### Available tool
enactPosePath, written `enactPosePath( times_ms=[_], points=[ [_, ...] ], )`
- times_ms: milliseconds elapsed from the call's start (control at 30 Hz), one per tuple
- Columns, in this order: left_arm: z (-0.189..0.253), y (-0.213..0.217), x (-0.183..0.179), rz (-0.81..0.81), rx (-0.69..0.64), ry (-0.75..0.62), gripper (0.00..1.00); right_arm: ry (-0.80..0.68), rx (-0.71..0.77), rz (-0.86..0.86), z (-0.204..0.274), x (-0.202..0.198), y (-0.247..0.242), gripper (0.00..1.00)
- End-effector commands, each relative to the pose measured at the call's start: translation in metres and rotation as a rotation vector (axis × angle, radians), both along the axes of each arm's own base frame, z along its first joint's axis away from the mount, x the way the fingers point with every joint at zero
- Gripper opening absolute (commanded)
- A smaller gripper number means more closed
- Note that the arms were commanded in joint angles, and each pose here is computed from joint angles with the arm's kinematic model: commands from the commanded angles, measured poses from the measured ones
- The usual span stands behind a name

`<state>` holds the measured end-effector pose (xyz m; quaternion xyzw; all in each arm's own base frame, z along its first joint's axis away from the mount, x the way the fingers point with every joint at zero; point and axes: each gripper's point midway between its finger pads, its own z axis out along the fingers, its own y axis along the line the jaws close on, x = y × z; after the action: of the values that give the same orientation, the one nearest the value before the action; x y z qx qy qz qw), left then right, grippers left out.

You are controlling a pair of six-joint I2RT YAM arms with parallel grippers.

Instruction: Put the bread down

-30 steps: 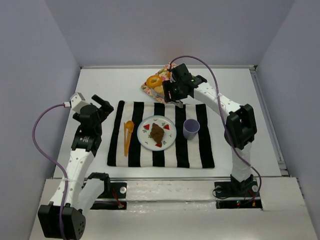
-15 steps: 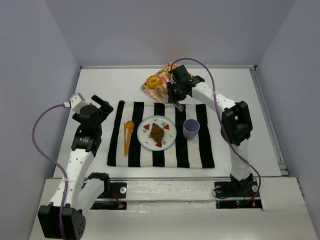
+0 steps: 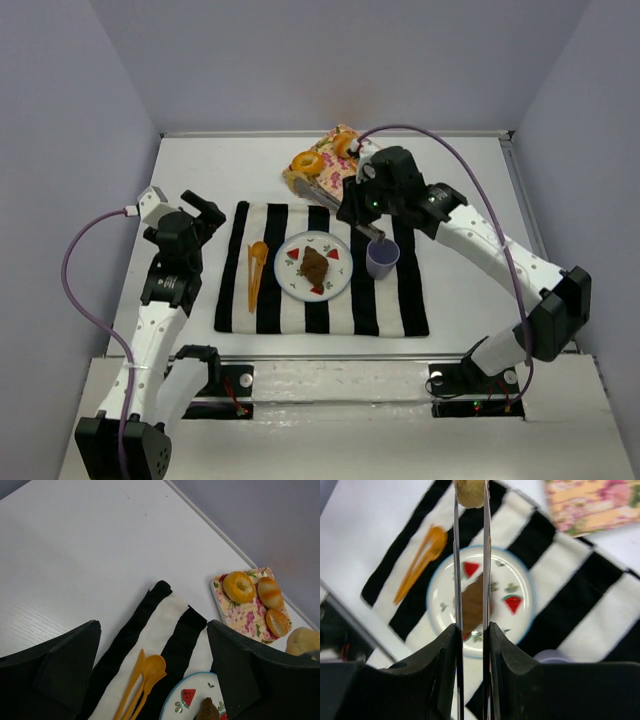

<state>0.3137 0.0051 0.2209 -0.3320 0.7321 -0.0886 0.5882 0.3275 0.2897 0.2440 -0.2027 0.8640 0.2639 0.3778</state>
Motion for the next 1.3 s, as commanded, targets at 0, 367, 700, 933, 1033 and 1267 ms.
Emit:
enactPosePath(
  times_ms=[0, 367, 700, 933, 1033, 1267],
  points=[
    [0.008, 0.004, -0.003, 0.016, -0.002, -0.040, 0.99, -0.017, 0.022, 0.207, -0.002, -0.074, 0.047, 0.34],
    [0.014, -0.003, -0.008, -0.015, -0.033, -0.078, 0.99, 0.148, -0.144, 0.112, -0.075, -0.123, 0.036, 0.40],
    [0.016, -0.003, -0.008, -0.015, -0.033, -0.083, 0.99, 0.160, -0.179, 0.089, -0.083, -0.126, 0.029, 0.66],
    [0.013, -0.002, -0.008, -0.011, -0.030, -0.077, 0.99, 0.134, -0.164, 0.088, -0.073, -0.121, 0.033, 0.64],
    [0.014, -0.002, -0.008, -0.010, -0.028, -0.078, 0.99, 0.089, -0.138, 0.061, -0.057, -0.112, 0.036, 0.59],
    [0.013, 0.000, -0.007, -0.001, -0.024, -0.075, 0.99, -0.093, -0.067, -0.107, 0.005, -0.073, 0.032, 0.56]
  ],
)
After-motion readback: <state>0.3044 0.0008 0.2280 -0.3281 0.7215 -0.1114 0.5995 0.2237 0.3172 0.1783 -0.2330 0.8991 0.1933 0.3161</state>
